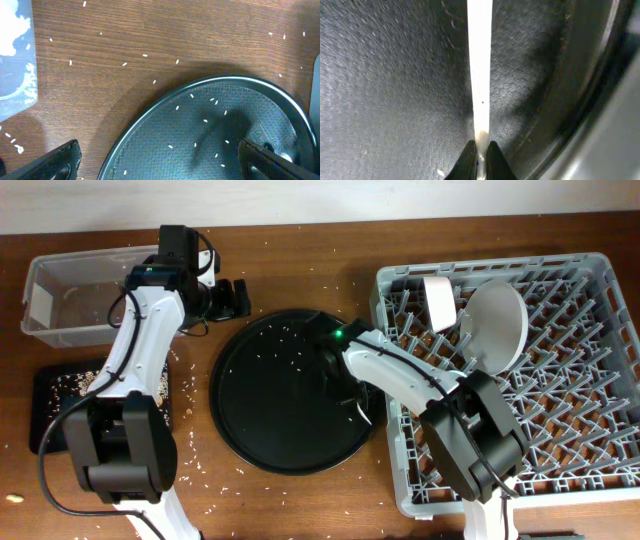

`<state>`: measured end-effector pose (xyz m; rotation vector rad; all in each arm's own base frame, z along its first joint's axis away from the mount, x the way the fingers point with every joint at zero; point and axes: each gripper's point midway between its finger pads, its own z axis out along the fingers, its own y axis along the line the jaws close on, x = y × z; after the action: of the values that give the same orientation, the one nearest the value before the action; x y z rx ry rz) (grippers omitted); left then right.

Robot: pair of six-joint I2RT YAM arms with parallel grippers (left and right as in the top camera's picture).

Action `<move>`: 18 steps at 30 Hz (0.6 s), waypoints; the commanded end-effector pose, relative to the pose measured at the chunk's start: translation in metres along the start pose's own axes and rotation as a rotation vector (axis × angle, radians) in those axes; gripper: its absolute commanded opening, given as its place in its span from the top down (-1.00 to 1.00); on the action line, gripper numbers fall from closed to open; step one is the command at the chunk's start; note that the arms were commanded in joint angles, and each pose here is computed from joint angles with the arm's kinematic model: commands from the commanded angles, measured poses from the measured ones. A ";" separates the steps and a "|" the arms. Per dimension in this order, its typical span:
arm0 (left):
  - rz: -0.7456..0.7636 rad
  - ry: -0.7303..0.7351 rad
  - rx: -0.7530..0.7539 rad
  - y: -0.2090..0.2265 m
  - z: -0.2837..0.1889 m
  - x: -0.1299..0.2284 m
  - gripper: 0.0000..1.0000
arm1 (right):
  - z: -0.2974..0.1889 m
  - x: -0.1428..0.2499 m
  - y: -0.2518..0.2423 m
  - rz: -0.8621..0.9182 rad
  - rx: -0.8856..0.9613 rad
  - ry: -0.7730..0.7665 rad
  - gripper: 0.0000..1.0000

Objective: Sort waste into correct bins and load items into the dishwasher rack
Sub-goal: 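Grasp the white plastic fork on the black tray with the right gripper, then insert the fork upright into the rack beside the blue cup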

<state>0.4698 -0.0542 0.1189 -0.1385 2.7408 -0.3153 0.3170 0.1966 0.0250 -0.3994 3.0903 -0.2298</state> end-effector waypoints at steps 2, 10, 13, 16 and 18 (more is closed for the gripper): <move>0.000 -0.024 -0.002 0.001 -0.007 -0.007 -0.98 | -0.035 -0.015 -0.003 0.017 -0.009 -0.036 0.92; 0.000 -0.024 -0.002 0.001 -0.007 -0.007 -0.98 | -0.132 0.007 -0.068 0.136 -0.027 -0.091 0.92; 0.000 -0.024 -0.002 0.001 -0.007 -0.007 -0.98 | -0.144 0.018 -0.120 0.235 0.056 -0.095 0.92; 0.000 -0.025 -0.002 0.001 -0.007 -0.007 -0.98 | -0.128 0.016 -0.133 0.222 0.060 -0.079 0.92; 0.000 -0.025 -0.002 0.001 -0.007 -0.007 -0.99 | -0.113 0.016 -0.130 0.217 0.061 -0.070 0.91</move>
<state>0.4699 -0.0542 0.1189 -0.1384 2.7404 -0.3154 0.3325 0.0893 0.1708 -0.0358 3.0043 -0.2529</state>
